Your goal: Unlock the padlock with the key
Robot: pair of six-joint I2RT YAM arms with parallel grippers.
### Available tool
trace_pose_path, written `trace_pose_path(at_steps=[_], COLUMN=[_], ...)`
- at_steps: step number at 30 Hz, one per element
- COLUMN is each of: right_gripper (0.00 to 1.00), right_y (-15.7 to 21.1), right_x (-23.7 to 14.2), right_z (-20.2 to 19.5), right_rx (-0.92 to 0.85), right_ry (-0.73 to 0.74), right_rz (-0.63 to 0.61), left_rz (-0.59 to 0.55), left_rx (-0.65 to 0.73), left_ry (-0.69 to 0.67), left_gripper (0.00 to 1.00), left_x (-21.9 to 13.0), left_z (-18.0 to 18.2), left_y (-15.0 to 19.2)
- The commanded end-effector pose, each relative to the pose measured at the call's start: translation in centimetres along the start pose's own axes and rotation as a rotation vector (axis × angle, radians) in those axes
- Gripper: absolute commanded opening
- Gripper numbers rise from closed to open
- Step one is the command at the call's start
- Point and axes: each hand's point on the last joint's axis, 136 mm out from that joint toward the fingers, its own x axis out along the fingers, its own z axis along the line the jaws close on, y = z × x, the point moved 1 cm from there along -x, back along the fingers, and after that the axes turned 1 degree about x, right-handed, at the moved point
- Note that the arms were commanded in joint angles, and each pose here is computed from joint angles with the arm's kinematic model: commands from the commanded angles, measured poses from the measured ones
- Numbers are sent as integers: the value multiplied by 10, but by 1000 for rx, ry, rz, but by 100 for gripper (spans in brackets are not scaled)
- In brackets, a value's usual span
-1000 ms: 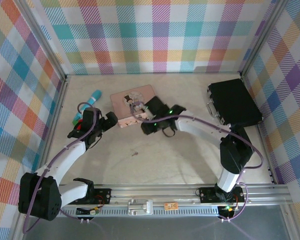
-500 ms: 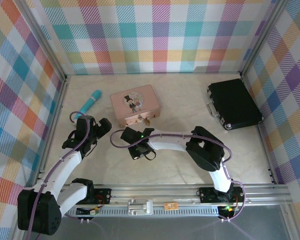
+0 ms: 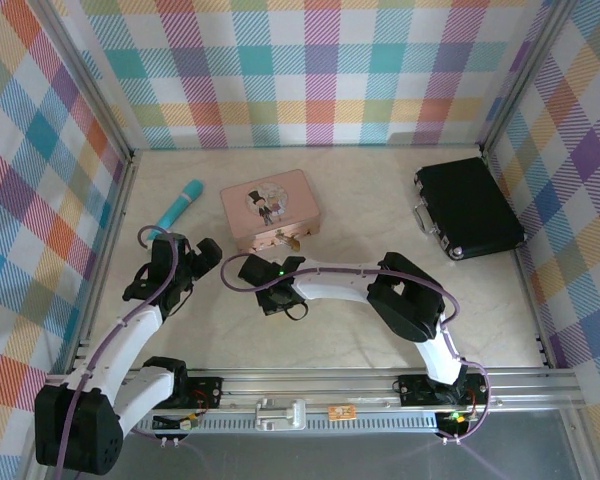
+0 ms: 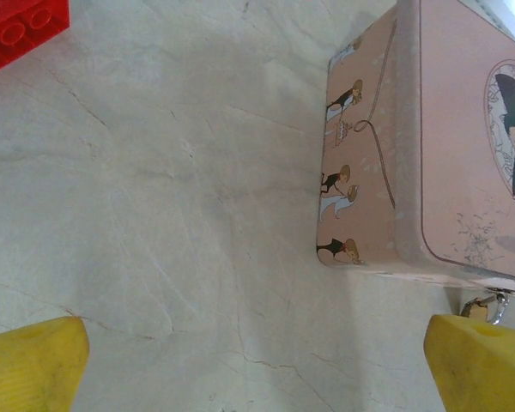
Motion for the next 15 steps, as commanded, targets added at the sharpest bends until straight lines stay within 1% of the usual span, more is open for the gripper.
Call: trace_pose_path(at_steps=[1, 6, 8, 10, 11, 15], right_gripper=[14, 10, 6, 2, 1, 0], right_y=[6, 4, 5, 4, 4, -1], right_x=[1, -9, -11, -15, -16, -32], right_z=[-10, -17, -18, -21, -24, -44], right_rx=[36, 61, 73, 110, 132, 205], right_ry=[49, 38, 18, -20, -37, -97], right_rz=[-10, -53, -54, -55, -55, -93], left_rz=[13, 9, 19, 54, 44, 85], left_rx=[18, -7, -23, -44, -50, -93], left_ry=[11, 69, 116, 170, 220, 317], left_gripper=[100, 100, 100, 100, 100, 100], left_x=[-5, -11, -14, -17, -19, -22], left_z=[2, -7, -14, -21, -31, -48], left_y=[3, 3, 5, 12, 8, 14])
